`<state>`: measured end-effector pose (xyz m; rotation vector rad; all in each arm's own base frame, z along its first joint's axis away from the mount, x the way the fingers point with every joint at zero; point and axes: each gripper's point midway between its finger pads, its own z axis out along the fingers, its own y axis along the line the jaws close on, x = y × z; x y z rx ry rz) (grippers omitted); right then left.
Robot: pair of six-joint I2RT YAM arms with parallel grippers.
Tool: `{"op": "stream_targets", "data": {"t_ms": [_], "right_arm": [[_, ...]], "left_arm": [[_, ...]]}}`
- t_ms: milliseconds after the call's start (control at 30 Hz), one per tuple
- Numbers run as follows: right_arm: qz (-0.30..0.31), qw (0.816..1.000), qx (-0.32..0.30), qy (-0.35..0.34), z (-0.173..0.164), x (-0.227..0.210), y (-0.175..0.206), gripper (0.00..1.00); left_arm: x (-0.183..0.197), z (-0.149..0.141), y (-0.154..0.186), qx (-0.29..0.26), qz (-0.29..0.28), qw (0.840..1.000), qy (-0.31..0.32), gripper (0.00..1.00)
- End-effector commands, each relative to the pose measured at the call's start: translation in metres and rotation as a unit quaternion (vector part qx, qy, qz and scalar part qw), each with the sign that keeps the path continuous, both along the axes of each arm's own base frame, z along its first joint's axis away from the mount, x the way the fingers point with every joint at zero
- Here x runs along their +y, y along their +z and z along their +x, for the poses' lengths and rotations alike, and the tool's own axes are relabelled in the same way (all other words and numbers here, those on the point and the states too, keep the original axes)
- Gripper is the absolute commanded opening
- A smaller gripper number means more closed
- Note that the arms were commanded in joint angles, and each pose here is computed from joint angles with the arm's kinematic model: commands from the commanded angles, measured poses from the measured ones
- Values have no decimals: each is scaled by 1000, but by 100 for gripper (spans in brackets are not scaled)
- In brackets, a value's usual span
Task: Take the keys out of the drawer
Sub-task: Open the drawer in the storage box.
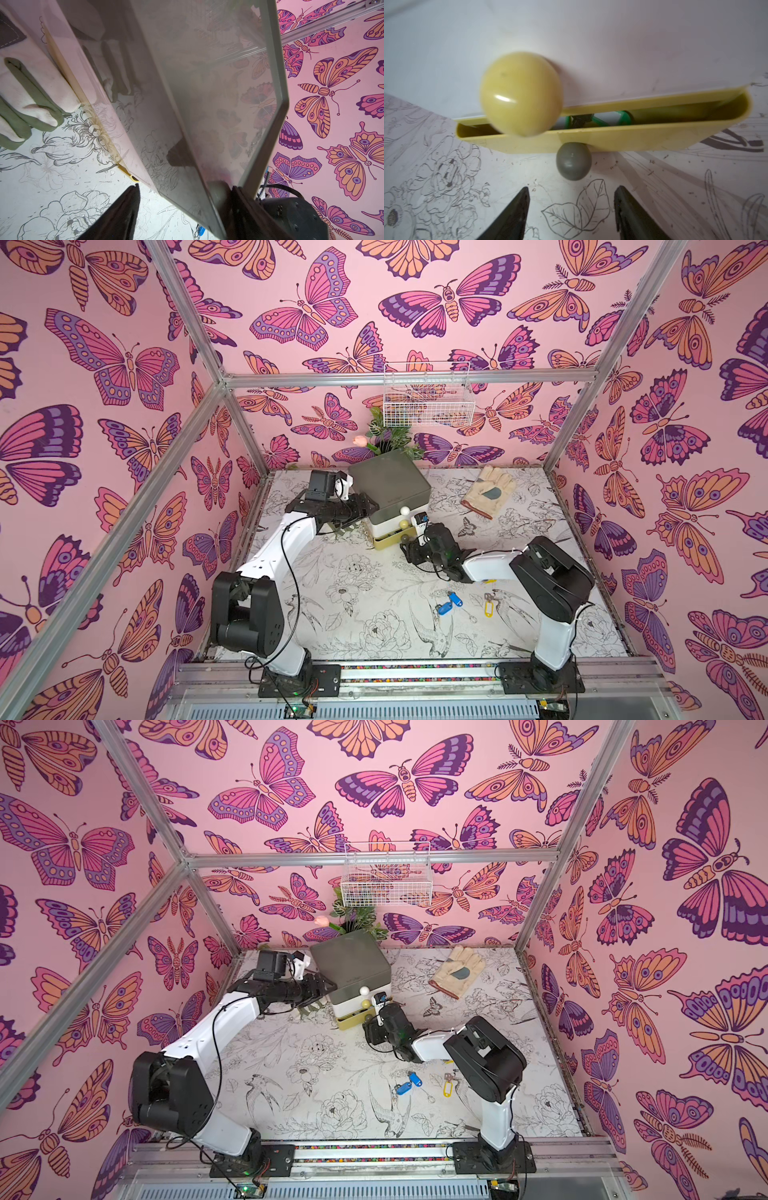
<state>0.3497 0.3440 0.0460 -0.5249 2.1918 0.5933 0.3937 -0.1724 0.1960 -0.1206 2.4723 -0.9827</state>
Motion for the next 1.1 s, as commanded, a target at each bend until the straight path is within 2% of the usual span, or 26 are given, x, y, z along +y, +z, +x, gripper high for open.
{"op": "stream_targets", "data": {"t_ms": [0, 567, 833, 1067], "right_arm": [[-16, 1000, 9, 15, 2, 3, -10, 67], [-35, 999, -33, -11, 26, 4, -14, 67], [2, 997, -81, -2, 37, 18, 7, 67], [2, 997, -78, 4, 42, 26, 3, 63]], "left_arm": [[19, -50, -79, 152, 76, 986, 4, 75], [18, -51, -85, 160, 75, 984, 0, 75], [19, -54, -86, 162, 74, 984, -2, 75], [19, -60, -91, 172, 73, 982, 1, 75]]}}
